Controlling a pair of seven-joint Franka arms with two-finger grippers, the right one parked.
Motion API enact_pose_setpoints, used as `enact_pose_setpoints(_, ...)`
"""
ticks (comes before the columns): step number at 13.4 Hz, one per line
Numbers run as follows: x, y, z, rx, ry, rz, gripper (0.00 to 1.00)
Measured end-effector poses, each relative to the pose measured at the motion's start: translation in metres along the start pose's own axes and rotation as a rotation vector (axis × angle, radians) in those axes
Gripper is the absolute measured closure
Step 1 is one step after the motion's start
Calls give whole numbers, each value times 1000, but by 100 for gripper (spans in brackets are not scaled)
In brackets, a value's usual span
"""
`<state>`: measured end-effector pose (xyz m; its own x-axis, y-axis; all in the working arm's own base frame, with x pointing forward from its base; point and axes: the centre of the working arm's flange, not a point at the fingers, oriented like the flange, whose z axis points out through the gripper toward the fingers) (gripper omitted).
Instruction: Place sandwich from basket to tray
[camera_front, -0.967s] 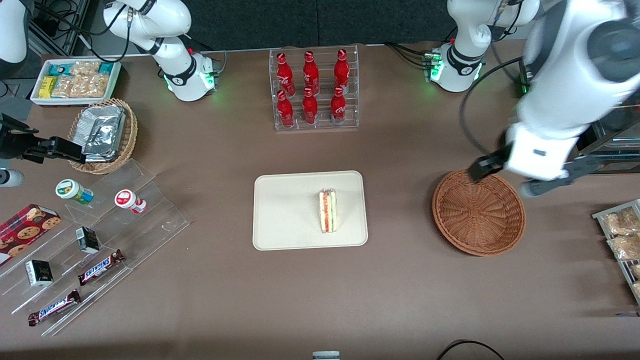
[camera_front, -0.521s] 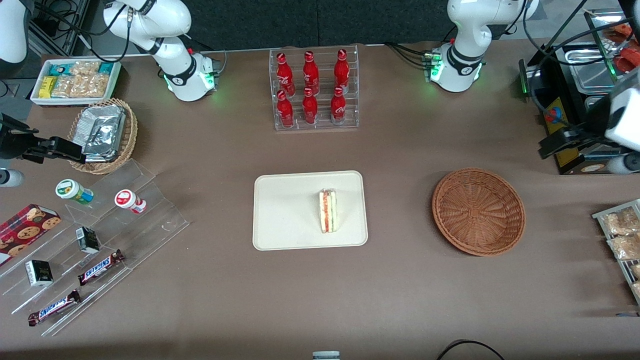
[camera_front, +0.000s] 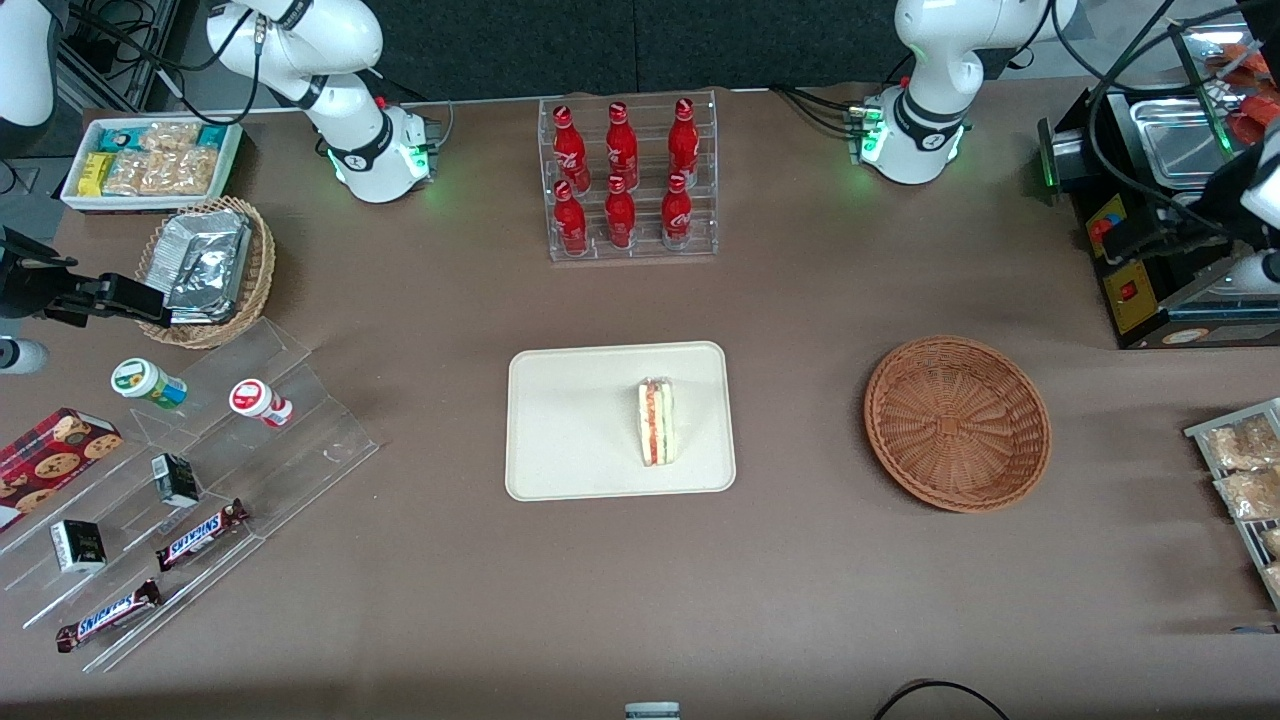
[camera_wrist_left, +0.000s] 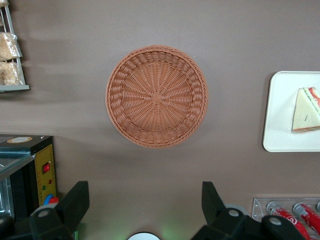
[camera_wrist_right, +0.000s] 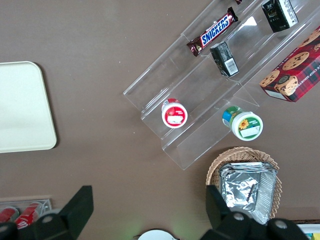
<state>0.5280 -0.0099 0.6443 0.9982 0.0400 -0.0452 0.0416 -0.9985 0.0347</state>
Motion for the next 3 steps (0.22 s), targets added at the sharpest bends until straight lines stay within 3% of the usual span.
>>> enact_pose_setpoints(3, -5, 3, -3, 0, 5, 6, 0)
